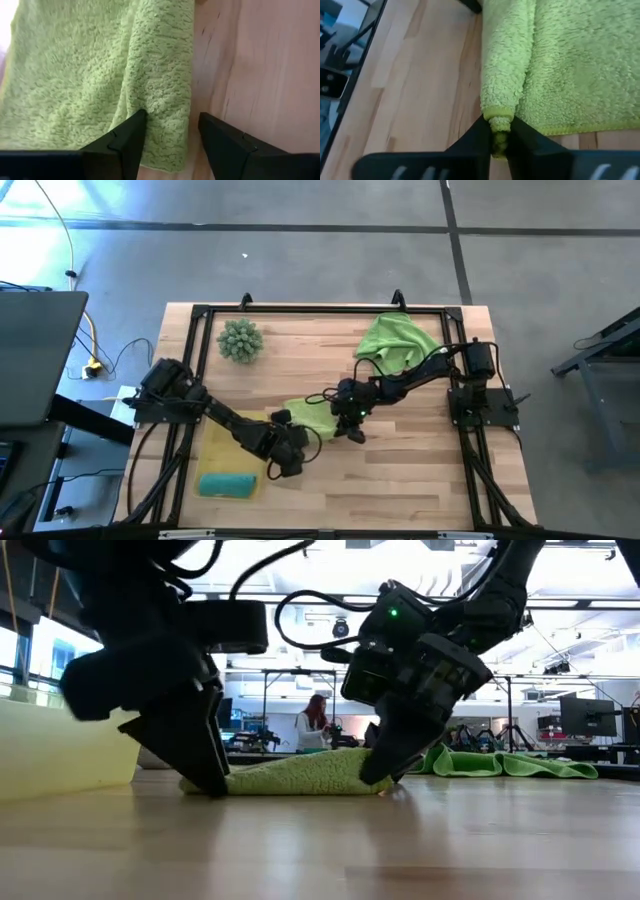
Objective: Roll microfiber towels into tight, uniform cylinder then place into a basket
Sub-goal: Roll the light green towel
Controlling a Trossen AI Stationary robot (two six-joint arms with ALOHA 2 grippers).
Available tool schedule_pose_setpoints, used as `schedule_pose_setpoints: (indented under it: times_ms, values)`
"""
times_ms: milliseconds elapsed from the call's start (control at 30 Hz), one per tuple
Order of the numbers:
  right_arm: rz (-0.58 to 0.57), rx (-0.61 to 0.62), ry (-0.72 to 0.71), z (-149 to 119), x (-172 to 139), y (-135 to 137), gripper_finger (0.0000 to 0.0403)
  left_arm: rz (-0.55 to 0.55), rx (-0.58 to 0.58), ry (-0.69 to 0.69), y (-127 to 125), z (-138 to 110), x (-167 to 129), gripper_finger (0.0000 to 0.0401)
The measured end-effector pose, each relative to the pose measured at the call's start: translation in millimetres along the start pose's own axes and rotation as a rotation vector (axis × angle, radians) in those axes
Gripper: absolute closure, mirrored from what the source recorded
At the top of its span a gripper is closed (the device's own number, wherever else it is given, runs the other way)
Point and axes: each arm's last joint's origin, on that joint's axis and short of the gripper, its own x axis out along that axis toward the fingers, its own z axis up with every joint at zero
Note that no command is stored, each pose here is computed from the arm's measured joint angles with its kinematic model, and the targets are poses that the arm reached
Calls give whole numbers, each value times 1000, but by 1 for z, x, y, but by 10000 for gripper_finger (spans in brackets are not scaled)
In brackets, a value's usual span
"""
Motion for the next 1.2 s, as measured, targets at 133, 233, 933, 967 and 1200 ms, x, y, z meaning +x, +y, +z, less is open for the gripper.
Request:
schedule_pose_setpoints:
  times_ms: [133, 233, 933, 967, 1200]
  values:
    - [40, -72, 16, 2, -12, 8, 322, -55, -76, 40, 4, 4, 3, 258]
    - [45, -171, 25, 7, -30, 18, 289, -79, -108, 61, 7, 6, 4, 284]
    - [-344, -743, 20, 5, -15, 79, 279, -331, -292, 157, 32, 32, 17, 341]
    - [-356, -736, 31, 4, -13, 76, 279, -335, -292, 157, 32, 32, 17, 341]
    - [-393, -768, 37, 4, -7, 63, 261, -359, -292, 147, 30, 34, 17, 341]
